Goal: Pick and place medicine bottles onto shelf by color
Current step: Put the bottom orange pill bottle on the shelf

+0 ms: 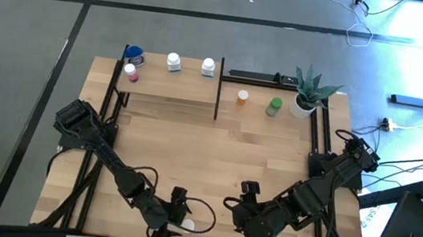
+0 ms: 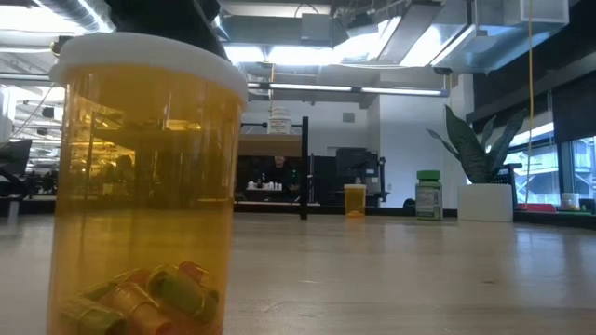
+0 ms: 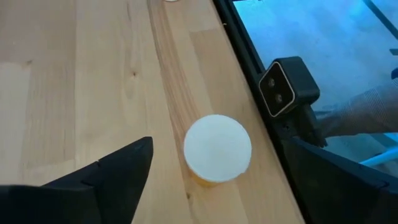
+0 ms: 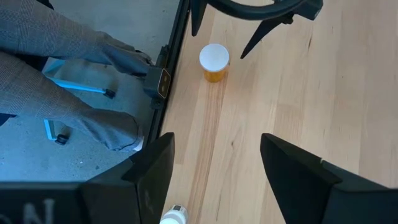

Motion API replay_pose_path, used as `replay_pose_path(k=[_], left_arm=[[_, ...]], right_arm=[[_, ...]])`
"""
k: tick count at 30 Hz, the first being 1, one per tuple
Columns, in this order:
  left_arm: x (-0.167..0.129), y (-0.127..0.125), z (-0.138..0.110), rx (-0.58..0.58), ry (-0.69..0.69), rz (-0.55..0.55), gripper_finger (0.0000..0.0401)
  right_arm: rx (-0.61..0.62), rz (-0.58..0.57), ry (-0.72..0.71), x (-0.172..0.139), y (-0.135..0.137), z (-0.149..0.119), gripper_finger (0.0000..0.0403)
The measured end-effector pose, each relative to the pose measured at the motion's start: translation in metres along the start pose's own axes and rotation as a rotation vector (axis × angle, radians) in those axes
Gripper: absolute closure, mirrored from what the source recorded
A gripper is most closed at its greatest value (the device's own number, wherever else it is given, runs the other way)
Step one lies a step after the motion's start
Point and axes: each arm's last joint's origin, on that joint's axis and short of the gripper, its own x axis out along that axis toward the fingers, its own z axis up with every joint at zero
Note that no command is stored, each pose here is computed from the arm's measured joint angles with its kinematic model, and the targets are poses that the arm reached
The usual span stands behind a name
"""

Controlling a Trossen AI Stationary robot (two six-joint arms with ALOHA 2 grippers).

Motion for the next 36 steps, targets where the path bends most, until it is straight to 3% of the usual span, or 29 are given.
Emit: replay_pose_path(k=[6,36], left_arm=[[0.0,0.001,0.001,0.001,-0.002,0.003,0.0019],[0.023,0.004,-0.017,0.005,0.048,0.005,0.0018]], right_arm=[[0.0,0.0,0.0,0.0,0.0,0.0,0.0163],[0.0,0.004,-0.007,0.0,0.0,0.001,0.0163]])
